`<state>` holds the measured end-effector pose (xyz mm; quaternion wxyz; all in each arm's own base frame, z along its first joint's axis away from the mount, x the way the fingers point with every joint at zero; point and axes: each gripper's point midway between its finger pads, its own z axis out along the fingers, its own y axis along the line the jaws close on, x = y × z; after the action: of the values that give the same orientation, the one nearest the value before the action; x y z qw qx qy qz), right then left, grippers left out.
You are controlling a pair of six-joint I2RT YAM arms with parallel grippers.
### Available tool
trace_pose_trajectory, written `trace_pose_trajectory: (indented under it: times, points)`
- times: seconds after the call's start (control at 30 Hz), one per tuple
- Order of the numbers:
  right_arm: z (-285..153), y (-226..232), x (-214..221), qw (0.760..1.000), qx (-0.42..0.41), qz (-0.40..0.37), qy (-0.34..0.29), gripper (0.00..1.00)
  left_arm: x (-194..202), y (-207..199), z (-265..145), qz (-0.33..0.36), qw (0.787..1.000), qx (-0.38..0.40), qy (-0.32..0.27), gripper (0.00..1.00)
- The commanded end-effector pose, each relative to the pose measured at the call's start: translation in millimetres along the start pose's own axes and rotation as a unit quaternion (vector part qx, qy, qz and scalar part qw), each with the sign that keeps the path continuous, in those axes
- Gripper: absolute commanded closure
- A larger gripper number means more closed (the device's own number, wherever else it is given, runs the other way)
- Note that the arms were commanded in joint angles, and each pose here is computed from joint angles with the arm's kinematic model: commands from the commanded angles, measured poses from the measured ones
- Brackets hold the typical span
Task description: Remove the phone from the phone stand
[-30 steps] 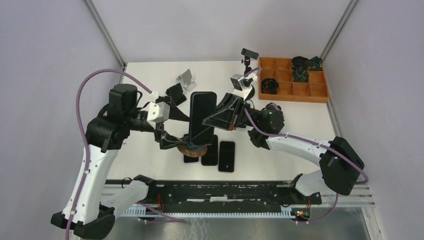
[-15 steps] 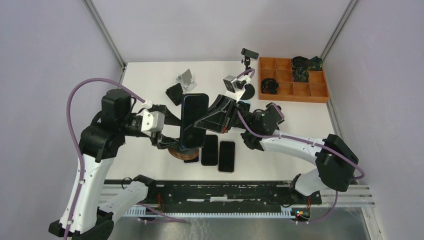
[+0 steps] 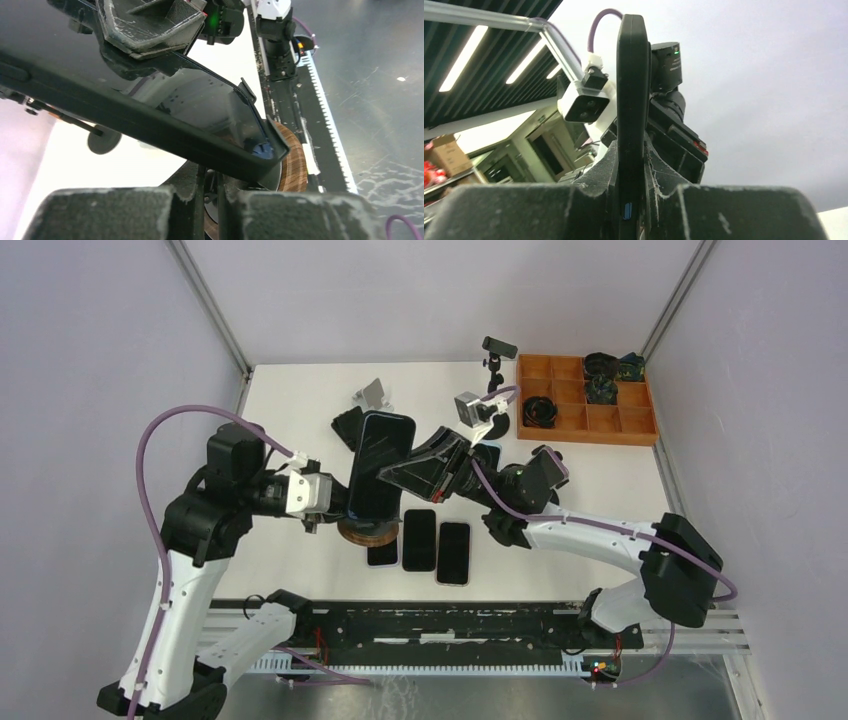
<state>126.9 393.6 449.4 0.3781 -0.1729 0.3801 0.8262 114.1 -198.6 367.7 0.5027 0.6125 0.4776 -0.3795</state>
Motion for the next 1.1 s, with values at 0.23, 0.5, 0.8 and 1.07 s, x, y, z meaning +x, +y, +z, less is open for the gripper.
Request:
trace_pose_trajectory:
  times: [0.23,0.5,0.8,1.07]
  points:
    - [-20,11,-24,0.997,0.010,-0.073,0.007,1.00,-3,9,-1,0.049,0.999,0.000,0.008,0.98]
    - [-32,-18,-16,0.994,0.062,-0.069,0.051,0.79,-5,0,-3,0.043,0.999,0.027,0.013,0.98]
    - [-45,-71,-22,0.980,0.168,-0.102,0.025,0.52,-18,-7,0,0.010,0.998,0.053,-0.015,0.98]
    - [-37,-63,-37,0.983,0.158,-0.090,0.001,0.53,-1,-8,1,0.006,0.999,0.048,0.000,0.98]
